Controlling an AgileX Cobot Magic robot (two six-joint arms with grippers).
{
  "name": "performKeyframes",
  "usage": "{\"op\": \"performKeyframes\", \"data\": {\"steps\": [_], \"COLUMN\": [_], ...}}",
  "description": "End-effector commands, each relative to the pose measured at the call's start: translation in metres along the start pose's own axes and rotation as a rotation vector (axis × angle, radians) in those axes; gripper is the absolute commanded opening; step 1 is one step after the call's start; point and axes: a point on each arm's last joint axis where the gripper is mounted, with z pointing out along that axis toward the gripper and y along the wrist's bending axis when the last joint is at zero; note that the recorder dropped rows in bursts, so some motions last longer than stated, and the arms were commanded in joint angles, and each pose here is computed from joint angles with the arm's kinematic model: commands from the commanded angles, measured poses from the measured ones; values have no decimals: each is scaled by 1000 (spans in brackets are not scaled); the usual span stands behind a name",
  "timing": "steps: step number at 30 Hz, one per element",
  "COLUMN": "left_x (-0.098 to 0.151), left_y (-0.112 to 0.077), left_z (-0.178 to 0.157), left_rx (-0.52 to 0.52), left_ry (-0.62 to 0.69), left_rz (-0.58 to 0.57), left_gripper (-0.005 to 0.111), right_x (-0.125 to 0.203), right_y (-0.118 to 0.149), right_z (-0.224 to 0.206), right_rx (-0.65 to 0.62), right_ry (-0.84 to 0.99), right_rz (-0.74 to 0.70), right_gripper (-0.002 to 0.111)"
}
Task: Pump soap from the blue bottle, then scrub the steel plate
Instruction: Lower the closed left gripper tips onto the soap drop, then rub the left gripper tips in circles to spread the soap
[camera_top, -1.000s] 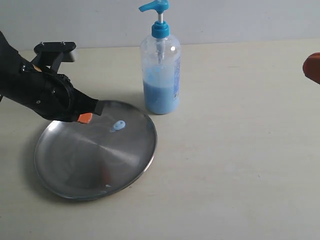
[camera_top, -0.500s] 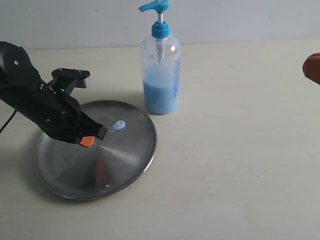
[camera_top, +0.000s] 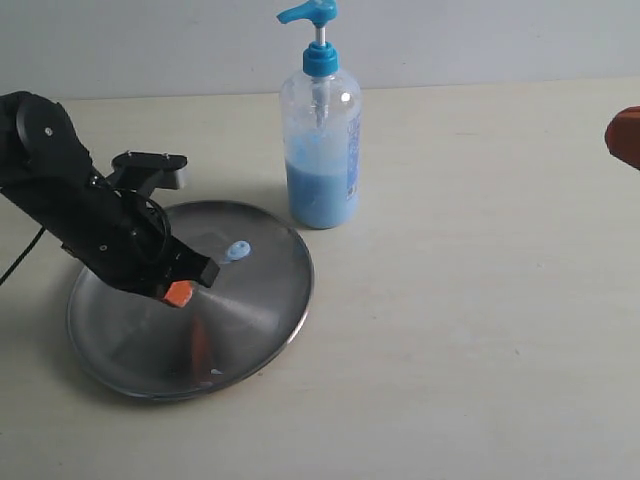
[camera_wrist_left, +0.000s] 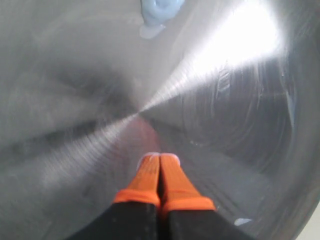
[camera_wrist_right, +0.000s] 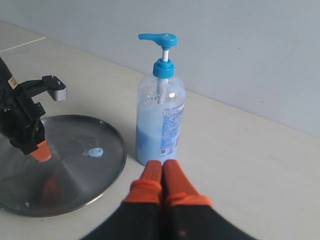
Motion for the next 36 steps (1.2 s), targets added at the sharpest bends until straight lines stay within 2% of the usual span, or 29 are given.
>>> {"op": "performKeyframes", "data": {"steps": [1,13,21,36], "left_x": [-16,-61,-80,-81], "left_y": [-2,0,2,4], "left_z": [-7,11,28,37], "left_rx": [-3,15,34,36], "left_ry": [-69,-114,-84,-49], "left_rz": [-1,-17,-16,-7], "left_gripper": [0,0,0,0], "right_x": [1,1,1,1], "right_y": [0,0,0,0], "right_z": [-1,-1,-1,-1], "right_rx": [3,1,2,3], "right_ry": [-3,-3,-3,-2], "right_rz": [-5,-1,-4,-6], "right_gripper": [0,0,0,0]}}
